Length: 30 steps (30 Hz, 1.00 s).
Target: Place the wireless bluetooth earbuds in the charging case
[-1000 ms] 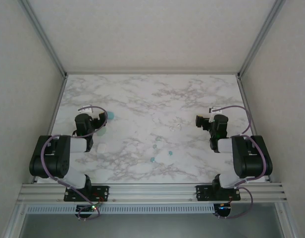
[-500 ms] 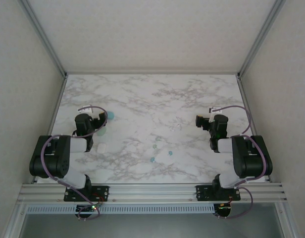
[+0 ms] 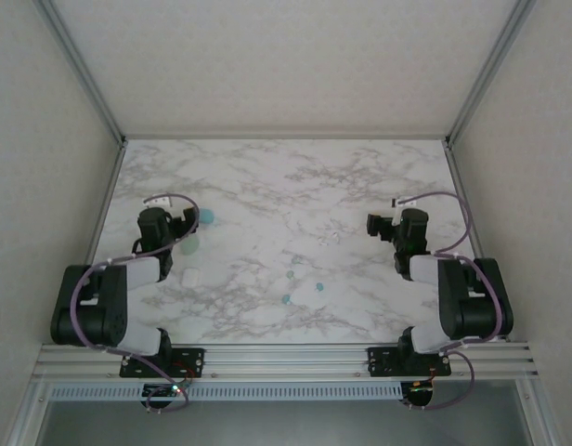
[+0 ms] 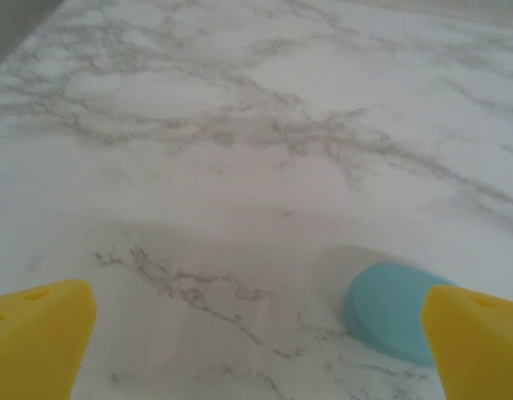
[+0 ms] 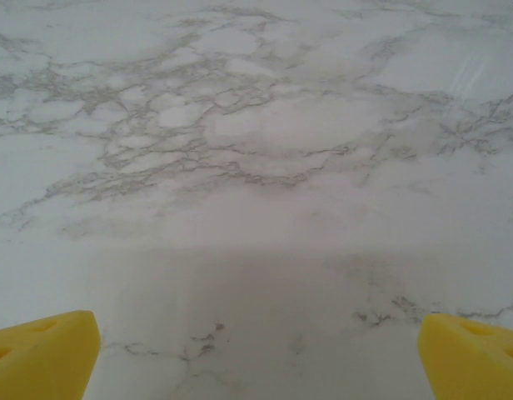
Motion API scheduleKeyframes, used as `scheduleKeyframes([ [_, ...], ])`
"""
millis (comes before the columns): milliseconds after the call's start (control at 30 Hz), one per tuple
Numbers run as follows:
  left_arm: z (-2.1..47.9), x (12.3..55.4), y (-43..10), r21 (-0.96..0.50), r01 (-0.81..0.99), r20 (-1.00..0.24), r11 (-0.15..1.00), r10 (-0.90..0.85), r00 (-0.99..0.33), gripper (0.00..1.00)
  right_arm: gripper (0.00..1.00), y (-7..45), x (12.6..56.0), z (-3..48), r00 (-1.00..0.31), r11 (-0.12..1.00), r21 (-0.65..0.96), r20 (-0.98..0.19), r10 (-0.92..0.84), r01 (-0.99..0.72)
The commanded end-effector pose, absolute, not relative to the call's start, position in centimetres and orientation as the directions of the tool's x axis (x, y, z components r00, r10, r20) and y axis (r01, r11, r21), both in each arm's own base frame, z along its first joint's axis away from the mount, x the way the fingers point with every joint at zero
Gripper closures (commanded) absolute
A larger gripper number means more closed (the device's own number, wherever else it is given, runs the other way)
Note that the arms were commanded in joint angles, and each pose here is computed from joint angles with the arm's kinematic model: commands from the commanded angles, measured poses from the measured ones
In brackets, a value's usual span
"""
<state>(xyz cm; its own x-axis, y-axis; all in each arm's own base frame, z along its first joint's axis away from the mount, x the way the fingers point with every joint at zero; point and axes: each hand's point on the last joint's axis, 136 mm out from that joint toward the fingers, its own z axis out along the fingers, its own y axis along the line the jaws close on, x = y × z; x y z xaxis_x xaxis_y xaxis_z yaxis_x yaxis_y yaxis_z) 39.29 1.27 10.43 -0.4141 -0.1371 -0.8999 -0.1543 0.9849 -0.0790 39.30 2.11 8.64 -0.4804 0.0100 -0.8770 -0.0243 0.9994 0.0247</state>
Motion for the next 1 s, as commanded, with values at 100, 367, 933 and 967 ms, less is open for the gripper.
scheduleKeyframes([
  [100, 15.2, 38.7, 0.9, -0.187, -0.204, -0.825, 0.961, -0.266, -0.499, 0.0, 0.01, 4.1, 38.5, 14.9, -0.58, 0.974, 0.226, -0.795, 0.178, -0.012],
  [367, 11.8, 36.7, -2.5, -0.235, -0.162, -0.557, 0.958, -0.27, -0.786, 0.07, 0.01, 10.1, 35.7, 16.9, -0.764, 0.846, 0.506, -0.609, 0.213, -0.167],
  [933, 6.8, 41.6, -5.0, -0.124, -0.175, -0.306, 0.977, -0.205, -0.929, 0.08, 0.01, 10.3, 33.8, 14.0, -0.814, 0.832, 0.549, -0.516, 0.266, -0.077],
  [967, 6.6, 41.9, -5.3, -0.102, -0.16, -0.298, 0.982, -0.183, -0.937, 0.08, 0.01, 10.2, 33.6, 13.8, -0.817, 0.834, 0.547, -0.511, 0.266, -0.071],
])
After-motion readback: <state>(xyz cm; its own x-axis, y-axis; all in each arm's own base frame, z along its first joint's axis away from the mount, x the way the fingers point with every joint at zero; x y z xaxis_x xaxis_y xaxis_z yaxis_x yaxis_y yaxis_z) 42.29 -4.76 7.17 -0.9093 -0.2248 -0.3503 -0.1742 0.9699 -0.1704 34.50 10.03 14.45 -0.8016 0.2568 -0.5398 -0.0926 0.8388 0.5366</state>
